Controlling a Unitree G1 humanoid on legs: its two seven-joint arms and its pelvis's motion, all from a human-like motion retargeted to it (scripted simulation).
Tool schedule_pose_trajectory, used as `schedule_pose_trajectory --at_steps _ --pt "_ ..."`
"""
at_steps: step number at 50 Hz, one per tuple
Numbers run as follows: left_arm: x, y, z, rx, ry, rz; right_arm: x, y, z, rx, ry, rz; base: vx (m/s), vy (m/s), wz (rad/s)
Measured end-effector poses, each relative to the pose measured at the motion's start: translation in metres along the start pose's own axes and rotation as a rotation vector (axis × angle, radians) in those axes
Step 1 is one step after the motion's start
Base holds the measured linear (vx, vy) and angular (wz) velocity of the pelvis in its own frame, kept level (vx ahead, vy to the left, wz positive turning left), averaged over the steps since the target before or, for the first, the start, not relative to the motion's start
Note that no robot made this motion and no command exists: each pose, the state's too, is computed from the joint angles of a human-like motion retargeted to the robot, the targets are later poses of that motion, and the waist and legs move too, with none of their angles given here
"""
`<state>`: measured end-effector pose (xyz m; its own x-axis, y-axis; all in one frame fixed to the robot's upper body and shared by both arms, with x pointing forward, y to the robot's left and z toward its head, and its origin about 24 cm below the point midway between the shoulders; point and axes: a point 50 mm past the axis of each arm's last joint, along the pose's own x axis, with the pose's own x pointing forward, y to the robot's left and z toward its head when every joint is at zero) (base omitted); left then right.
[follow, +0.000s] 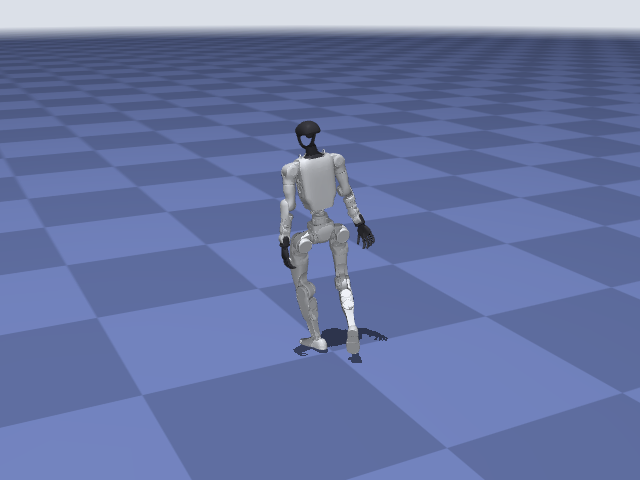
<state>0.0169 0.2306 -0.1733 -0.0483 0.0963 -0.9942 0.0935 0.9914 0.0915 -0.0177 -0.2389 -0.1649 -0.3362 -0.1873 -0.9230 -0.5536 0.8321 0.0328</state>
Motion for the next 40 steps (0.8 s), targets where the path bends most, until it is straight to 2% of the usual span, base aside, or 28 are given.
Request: schedule_pose_trajectory --at_steps 5,13,17,23,28,35,40 --pt "-0.006 0.016 0.038 0.077 -0.137 0.126 -0.003 -0.008 0.009 -0.049 -0.032 -0.045 0.65 0.39 0.39" --pt "-0.022 0.035 0.084 0.185 -0.308 0.185 -0.002 0.001 0.019 -0.054 -0.07 -0.008 0.69 0.13 0.37" --pt "-0.018 0.028 0.074 0.178 -0.288 0.156 0.0 0.003 0.01 -0.072 -0.031 0.009 1.02 0.0 0.47" --pt "-0.001 -0.007 0.019 0.163 -0.088 0.038 0.0 0.006 -0.001 0.027 0.04 0.029 1.2 -0.28 0.05" --pt "0.002 -0.023 -0.001 0.24 0.032 -0.053 -0.005 0.002 0.02 0.134 -0.052 0.067 0.83 -0.05 0.99" --pt "-0.003 0.001 0.02 0.509 -0.003 0.044 -0.026 -0.028 0.073 0.332 -0.308 0.006 0.56 0.66 1.06" --pt "0.0 -0.009 0.01 0.457 0.002 0.054 -0.045 -0.056 0.097 0.4 -0.486 -0.048 0.26 0.73 1.97"
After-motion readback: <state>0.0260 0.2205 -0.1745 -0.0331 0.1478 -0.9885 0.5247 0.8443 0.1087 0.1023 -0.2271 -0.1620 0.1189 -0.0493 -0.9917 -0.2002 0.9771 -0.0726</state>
